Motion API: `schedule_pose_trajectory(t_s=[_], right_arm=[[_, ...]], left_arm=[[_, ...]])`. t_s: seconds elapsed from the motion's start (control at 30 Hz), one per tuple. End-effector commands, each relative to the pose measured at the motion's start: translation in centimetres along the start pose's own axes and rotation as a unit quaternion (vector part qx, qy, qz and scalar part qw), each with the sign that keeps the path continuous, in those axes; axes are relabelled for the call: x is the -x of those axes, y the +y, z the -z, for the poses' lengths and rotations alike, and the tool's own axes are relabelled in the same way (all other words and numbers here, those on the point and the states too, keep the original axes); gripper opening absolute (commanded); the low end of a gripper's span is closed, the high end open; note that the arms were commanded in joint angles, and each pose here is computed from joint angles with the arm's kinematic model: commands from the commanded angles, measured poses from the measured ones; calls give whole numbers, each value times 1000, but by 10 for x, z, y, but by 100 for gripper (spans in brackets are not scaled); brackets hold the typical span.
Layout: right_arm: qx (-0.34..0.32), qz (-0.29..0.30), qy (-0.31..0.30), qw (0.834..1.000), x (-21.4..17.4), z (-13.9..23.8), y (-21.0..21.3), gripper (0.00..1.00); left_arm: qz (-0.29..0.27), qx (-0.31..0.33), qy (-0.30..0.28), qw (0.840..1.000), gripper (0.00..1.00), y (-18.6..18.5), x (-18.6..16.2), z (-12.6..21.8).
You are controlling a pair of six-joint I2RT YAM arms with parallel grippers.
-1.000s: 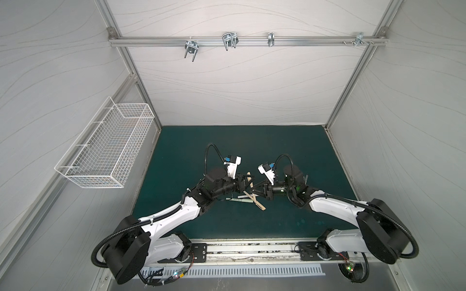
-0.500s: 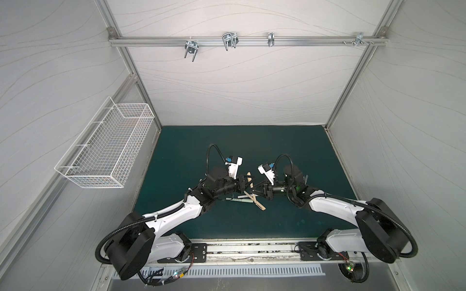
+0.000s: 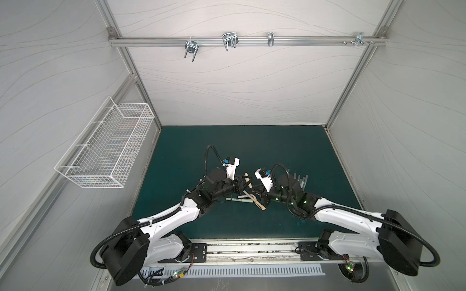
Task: Open the pen caps
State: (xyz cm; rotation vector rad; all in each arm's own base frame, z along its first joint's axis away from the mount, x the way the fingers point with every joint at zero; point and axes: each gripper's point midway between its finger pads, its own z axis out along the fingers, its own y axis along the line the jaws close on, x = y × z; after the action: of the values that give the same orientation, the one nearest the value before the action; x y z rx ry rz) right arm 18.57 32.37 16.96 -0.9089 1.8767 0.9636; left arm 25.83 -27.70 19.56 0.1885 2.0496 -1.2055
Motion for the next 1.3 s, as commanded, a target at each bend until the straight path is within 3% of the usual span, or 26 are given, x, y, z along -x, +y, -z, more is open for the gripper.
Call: schedule_pose_trajectory(t_s=[0.0, 0.1, 0.27, 0.43, 0.63, 0.7, 0.8, 0.87, 0.97, 1.1, 1.17, 1.27], right_arm=[[-25, 64, -1, 998, 4, 5, 2, 0], [60, 46, 6, 997, 4, 7, 22, 0], [217, -25, 26, 976, 4, 19, 38, 0], [274, -54, 34, 960, 5, 24, 39, 0], [233, -51, 28, 971, 6, 22, 28, 0], [177, -39, 31, 983, 3, 17, 21, 0], [52, 34, 36, 997, -1, 7, 11, 0], [-35, 90, 31, 995, 0, 5, 4, 0], [-110, 126, 17, 986, 6, 8, -3, 0], [-69, 136, 22, 988, 1, 8, 12, 0], [5, 145, 39, 989, -8, 6, 32, 0], [118, 111, 61, 985, -16, 9, 51, 0]], left_arm=[[21, 44, -59, 997, 0, 20, 26, 7], [20, 37, -66, 997, 0, 18, 29, 10], [8, 15, -87, 996, 0, 10, 36, 18], [5, 13, -91, 996, 0, 8, 38, 21], [9, 17, -92, 996, 0, 9, 40, 21], [11, 22, -94, 995, 0, 11, 40, 21], [14, 26, -95, 995, 0, 13, 40, 22], [15, 29, -98, 995, 0, 14, 41, 23], [14, 30, -102, 994, 0, 14, 43, 25], [14, 31, -103, 994, 0, 15, 43, 26], [16, 31, -104, 994, 0, 15, 43, 26], [15, 30, -103, 994, 0, 16, 43, 26]])
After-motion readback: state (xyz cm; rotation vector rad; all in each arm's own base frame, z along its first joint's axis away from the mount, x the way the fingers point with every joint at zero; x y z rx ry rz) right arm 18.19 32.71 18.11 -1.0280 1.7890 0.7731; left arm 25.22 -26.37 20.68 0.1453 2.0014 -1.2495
